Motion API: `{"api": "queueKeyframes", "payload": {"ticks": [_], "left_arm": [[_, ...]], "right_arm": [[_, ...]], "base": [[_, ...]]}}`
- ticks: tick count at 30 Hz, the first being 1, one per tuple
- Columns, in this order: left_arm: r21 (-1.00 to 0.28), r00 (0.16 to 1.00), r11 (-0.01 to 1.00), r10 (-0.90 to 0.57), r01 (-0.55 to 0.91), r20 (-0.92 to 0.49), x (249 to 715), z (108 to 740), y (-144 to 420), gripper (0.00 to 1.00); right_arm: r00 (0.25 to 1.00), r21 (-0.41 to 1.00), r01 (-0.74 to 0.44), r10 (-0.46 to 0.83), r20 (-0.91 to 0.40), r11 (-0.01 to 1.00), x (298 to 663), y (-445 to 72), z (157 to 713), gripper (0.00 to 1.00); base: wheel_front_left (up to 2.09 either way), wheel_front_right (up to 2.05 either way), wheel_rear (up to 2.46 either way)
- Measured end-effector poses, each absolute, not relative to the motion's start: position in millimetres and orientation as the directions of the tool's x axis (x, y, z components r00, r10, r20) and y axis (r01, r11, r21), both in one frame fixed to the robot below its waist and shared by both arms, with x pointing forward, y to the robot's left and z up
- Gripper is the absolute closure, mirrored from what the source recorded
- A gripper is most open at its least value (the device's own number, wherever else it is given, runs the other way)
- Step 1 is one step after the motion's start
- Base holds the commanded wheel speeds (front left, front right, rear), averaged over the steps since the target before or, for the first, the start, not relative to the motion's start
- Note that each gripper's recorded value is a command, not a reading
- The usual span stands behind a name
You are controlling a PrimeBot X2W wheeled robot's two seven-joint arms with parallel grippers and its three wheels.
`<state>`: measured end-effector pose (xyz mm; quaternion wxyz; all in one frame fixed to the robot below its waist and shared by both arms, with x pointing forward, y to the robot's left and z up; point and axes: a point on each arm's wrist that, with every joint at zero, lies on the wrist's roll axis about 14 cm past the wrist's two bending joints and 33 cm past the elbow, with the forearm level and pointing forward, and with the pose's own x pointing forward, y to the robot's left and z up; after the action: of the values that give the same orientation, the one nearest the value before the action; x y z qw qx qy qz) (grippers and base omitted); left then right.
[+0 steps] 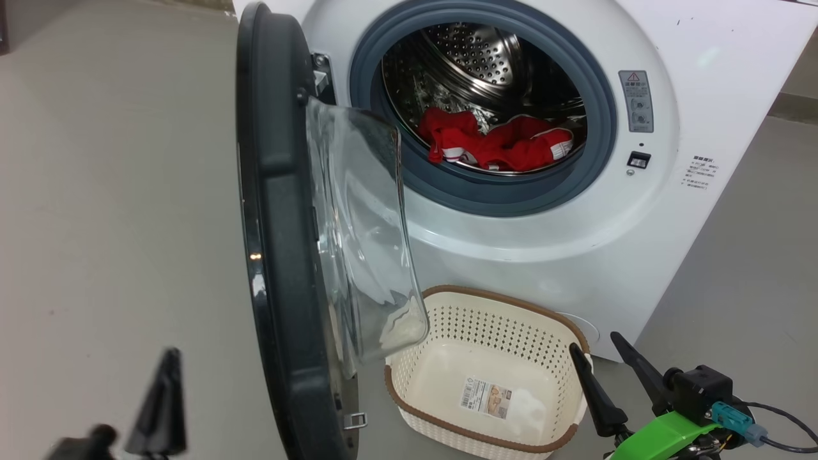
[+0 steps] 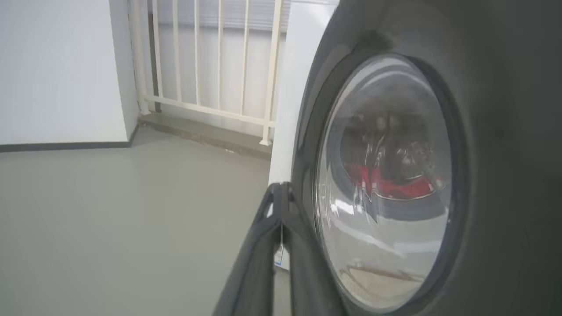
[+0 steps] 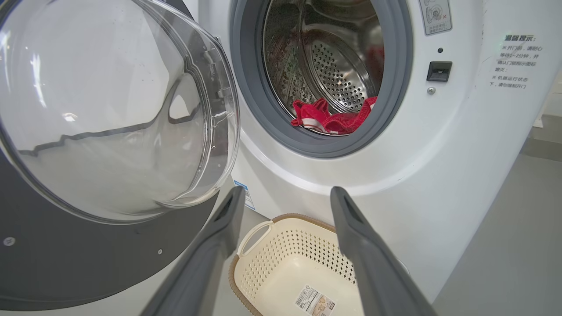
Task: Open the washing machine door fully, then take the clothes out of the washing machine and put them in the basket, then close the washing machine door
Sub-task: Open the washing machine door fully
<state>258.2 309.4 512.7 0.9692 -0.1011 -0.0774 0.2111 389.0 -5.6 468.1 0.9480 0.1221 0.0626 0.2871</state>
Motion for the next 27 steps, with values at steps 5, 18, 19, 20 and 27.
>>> {"api": "queueKeyframes", "payload": {"ticks": [5, 18, 19, 20, 27], "left_arm": [[-0.252, 0.829, 0.88, 0.468, -0.403, 0.307, 252, 578, 330, 1.0], [-0.222, 0.831, 0.969, 0.033, 0.11, 0.556, 269, 662, 185, 1.0], [-0.22, 0.84, 0.964, -0.009, 0.152, 0.542, 270, 657, 172, 1.0], [-0.229, 0.852, 0.957, -0.032, 0.176, 0.522, 272, 651, 164, 1.0], [-0.378, 0.977, 0.916, -0.058, 0.134, 0.207, 284, 560, 151, 1.0]], "right_arm": [[0.828, 0.266, -0.53, 0.56, -0.044, 0.805, 389, -5, 470, 0.0], [0.825, 0.268, -0.535, 0.564, -0.042, 0.801, 390, -3, 469, 0.0], [0.825, 0.269, -0.534, 0.564, -0.044, 0.802, 390, -3, 468, 0.0], [0.825, 0.269, -0.533, 0.564, -0.045, 0.802, 390, -4, 468, 0.0], [0.826, 0.271, -0.53, 0.562, -0.048, 0.803, 389, -5, 467, 0.0]], "base": [[0.0, 0.0, 0.0], [0.0, 0.0, 0.0], [0.0, 0.0, 0.0], [0.0, 0.0, 0.0], [0.0, 0.0, 0.0]]}}
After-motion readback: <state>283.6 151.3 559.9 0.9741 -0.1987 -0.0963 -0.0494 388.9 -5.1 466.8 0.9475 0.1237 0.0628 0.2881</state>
